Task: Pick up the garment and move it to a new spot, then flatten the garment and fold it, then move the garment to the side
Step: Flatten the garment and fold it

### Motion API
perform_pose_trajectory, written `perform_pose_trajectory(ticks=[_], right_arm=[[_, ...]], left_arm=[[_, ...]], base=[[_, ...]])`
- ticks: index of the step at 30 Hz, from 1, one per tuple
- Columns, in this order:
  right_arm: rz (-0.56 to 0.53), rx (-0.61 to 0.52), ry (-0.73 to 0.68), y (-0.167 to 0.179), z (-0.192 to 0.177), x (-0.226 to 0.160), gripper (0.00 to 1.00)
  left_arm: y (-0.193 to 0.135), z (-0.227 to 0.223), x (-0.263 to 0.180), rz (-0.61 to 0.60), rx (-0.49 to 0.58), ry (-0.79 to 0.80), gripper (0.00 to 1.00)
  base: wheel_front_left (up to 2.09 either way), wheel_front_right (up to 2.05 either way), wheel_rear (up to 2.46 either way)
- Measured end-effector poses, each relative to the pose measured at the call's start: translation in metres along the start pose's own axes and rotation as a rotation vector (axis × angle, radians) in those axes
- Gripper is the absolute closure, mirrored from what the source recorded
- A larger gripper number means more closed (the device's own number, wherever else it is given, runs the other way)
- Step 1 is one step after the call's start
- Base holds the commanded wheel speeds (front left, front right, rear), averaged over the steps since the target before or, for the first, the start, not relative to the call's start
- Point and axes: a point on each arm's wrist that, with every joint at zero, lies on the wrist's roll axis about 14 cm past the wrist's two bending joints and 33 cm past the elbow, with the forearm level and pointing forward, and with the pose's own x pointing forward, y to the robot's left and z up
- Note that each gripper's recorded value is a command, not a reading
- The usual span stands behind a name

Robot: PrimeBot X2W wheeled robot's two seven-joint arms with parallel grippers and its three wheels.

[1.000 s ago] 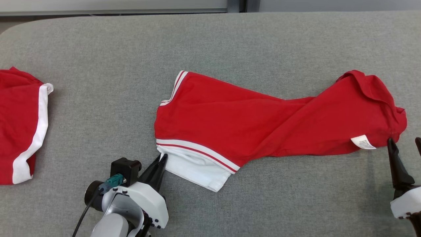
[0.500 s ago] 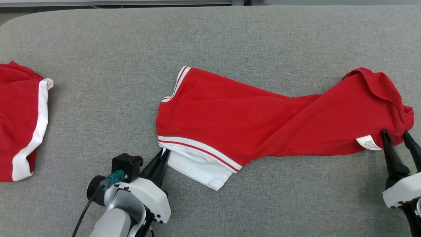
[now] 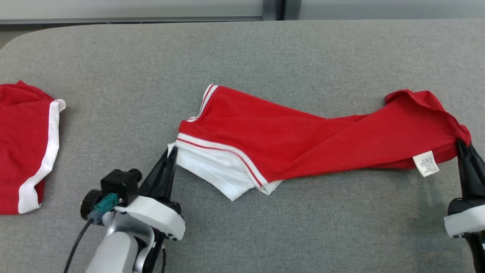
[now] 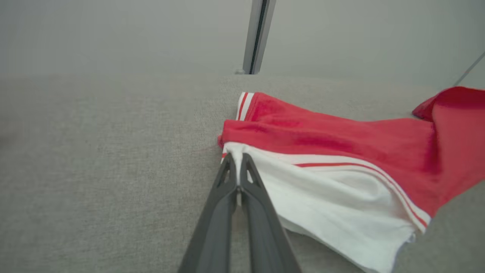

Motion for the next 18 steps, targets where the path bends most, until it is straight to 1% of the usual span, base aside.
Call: perform_pose_trajectory(ticks=[5, 11, 12, 18], right_arm=[[0.025, -0.037, -0.132, 0.008, 0.048, -0.007, 1.0], [0.055, -0.098, -0.334, 0.017, 0.123, -0.022, 1.0], [0.055, -0.098, -0.334, 0.017, 0.123, -0.022, 1.0], [0.094, -0.18, -0.545, 0.035, 0.206, -0.049, 1.0]], left_arm=[[0.001, 0.075, -0.008, 0.008, 0.039, -0.251, 1.0], [-0.012, 0.18, -0.037, -0.016, 0.073, -0.588, 1.0], [-0.012, 0.18, -0.037, -0.016, 0.073, -0.588, 1.0], [-0.039, 0.288, -0.088, -0.097, 0.151, -0.919, 1.0]], base=[[0.0, 0.0, 0.0], [0.0, 0.0, 0.0], [0.0, 0.0, 0.0], [0.0, 0.0, 0.0]])
